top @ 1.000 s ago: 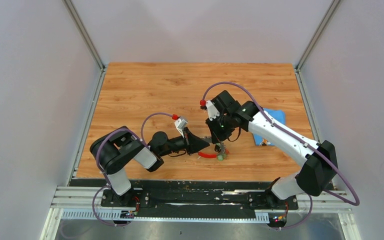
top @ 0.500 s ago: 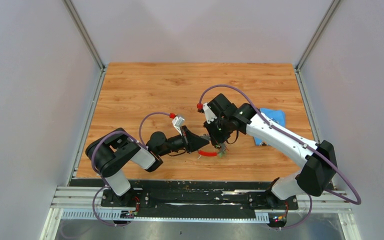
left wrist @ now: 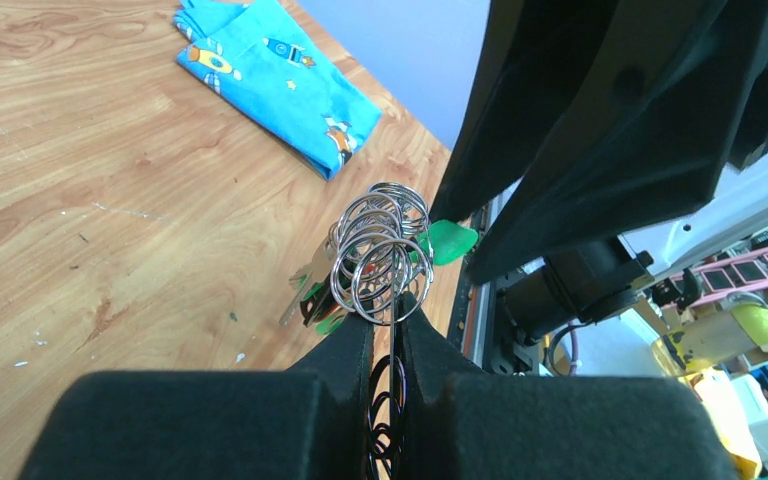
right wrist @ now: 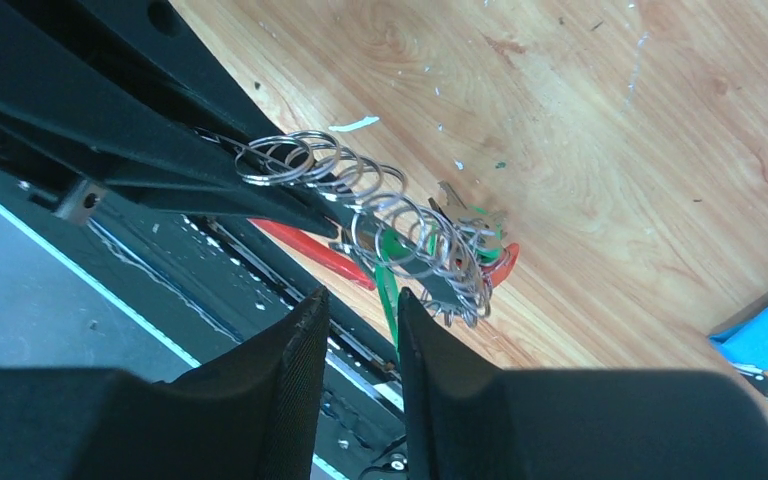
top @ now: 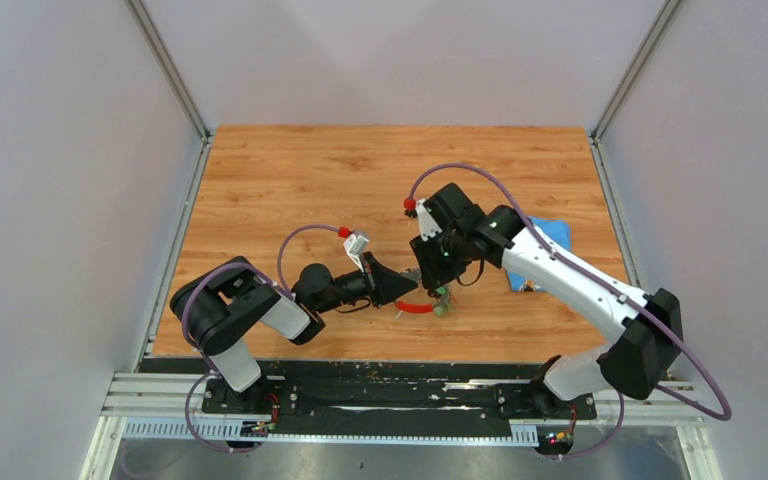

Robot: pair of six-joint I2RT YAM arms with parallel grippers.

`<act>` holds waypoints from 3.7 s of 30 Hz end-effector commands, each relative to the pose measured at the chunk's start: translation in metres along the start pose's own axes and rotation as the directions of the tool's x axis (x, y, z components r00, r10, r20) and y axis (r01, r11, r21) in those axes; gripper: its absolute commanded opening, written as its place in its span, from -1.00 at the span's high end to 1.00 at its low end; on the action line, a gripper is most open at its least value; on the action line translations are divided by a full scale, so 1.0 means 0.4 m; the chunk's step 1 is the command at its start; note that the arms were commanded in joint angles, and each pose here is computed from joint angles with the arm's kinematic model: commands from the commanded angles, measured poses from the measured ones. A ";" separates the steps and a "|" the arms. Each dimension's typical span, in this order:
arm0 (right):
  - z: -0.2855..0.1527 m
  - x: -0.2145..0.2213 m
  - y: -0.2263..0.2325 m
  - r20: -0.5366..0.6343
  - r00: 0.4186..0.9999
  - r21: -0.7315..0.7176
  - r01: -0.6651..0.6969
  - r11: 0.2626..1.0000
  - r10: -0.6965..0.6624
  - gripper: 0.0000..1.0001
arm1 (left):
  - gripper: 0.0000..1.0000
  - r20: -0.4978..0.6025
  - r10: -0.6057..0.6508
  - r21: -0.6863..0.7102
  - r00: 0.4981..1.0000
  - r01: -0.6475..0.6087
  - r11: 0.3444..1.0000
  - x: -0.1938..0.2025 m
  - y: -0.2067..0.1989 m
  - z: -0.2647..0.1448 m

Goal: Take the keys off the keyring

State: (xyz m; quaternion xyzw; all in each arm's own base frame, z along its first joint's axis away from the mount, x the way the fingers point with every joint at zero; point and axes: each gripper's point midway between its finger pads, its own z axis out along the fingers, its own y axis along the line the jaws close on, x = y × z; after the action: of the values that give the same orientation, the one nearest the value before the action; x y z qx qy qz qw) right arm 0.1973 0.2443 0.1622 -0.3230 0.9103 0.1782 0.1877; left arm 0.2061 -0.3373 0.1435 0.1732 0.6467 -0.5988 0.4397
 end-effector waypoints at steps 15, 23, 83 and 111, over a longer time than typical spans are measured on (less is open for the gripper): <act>-0.062 -0.057 -0.014 0.202 0.802 -0.108 -0.553 0.826 0.563 0.35 | 1.00 0.074 0.108 0.025 0.991 -0.110 0.994 -0.052 -0.016 0.007; -0.045 -0.047 -0.044 0.215 0.646 -0.128 -0.725 0.677 0.732 0.28 | 1.00 0.103 0.175 -0.012 0.979 -0.175 0.985 -0.063 -0.009 0.004; -0.032 -0.056 -0.020 0.139 0.301 -0.273 -0.904 0.328 0.944 0.59 | 1.00 0.126 0.332 -0.056 0.935 -0.328 0.943 -0.049 -0.028 0.015; -0.005 -0.031 -0.016 0.107 0.238 -0.269 -0.928 0.258 0.965 0.48 | 1.00 0.133 0.335 -0.065 0.933 -0.329 0.942 -0.054 -0.026 0.017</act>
State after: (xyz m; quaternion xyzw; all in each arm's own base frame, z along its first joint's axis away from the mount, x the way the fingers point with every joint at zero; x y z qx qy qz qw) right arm 0.2105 0.2473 0.1676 0.2978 0.8726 0.3663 0.1254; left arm 0.2117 -0.3370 0.1469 0.2287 0.6200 -0.5051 0.5551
